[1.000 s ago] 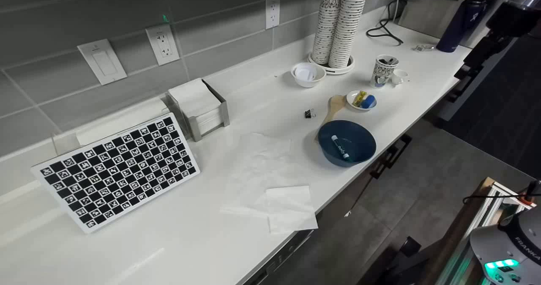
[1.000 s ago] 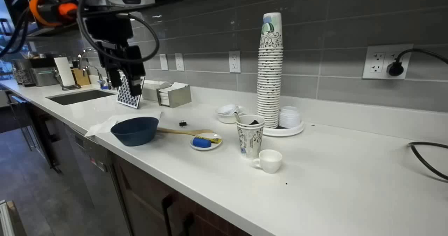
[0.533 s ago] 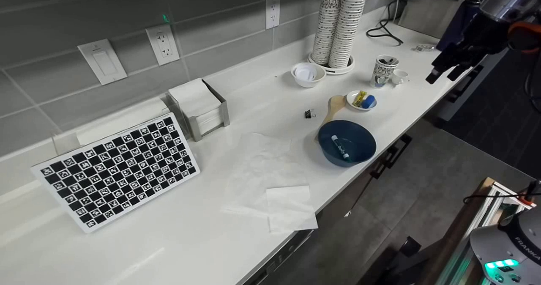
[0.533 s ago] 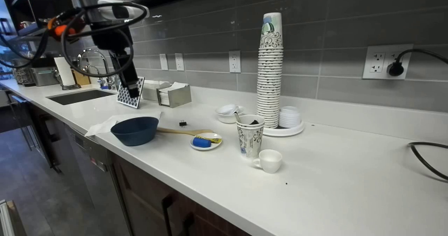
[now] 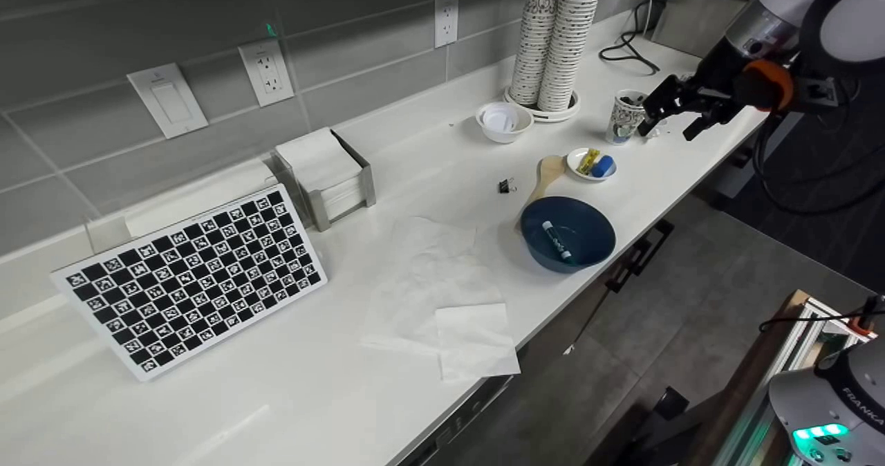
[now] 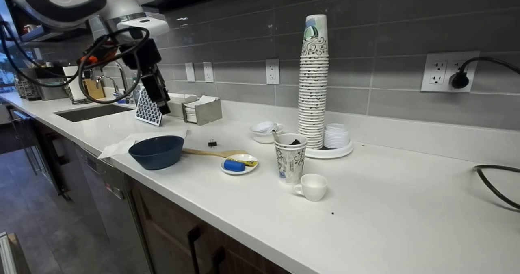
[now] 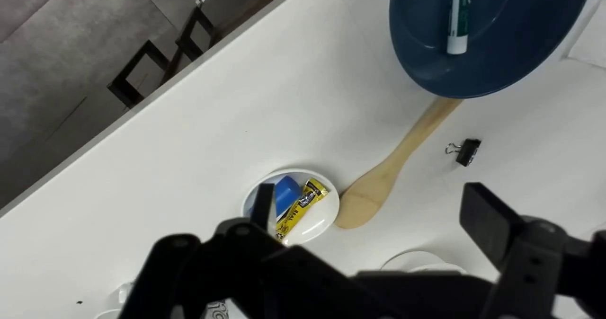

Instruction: Put the wooden spoon on the blue bowl

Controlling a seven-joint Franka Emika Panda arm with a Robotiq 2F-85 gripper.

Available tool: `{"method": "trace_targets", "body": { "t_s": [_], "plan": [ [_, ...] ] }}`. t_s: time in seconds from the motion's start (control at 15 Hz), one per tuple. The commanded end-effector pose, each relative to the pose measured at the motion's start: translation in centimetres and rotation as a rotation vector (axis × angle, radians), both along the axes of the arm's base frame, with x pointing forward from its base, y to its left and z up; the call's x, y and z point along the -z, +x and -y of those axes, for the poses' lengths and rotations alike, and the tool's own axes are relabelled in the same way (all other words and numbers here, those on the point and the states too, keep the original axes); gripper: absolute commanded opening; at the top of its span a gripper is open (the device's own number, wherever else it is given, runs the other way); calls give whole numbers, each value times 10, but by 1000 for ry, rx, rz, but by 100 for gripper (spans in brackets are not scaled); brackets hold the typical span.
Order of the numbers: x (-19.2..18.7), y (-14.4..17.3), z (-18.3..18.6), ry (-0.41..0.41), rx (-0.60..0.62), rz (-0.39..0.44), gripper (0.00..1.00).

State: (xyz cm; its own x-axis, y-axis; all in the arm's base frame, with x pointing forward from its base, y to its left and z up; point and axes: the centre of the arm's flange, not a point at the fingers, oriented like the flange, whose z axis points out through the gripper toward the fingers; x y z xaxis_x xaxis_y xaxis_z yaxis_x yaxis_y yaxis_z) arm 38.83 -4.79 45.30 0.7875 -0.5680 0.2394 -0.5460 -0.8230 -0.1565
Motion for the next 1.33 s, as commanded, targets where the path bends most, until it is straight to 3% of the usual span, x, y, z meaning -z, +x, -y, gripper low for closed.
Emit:
{"method": "trace_targets", "body": {
  "t_s": [0.0, 0.33, 0.67, 0.73, 0.8, 1.07, 1.27],
  "plan": [
    [0, 0, 2, 0, 5, 0, 100],
    [30, 41, -51, -7, 279, -118, 100],
    [62, 87, -79, 57, 444, -122, 100],
    [67, 95, -74, 66, 458, -124, 100],
    [57, 62, -75, 51, 412, -125, 100],
    [63, 67, -73, 62, 417, -139, 100],
    [93, 94, -75, 114, 394, -156, 100]
  ]
}}
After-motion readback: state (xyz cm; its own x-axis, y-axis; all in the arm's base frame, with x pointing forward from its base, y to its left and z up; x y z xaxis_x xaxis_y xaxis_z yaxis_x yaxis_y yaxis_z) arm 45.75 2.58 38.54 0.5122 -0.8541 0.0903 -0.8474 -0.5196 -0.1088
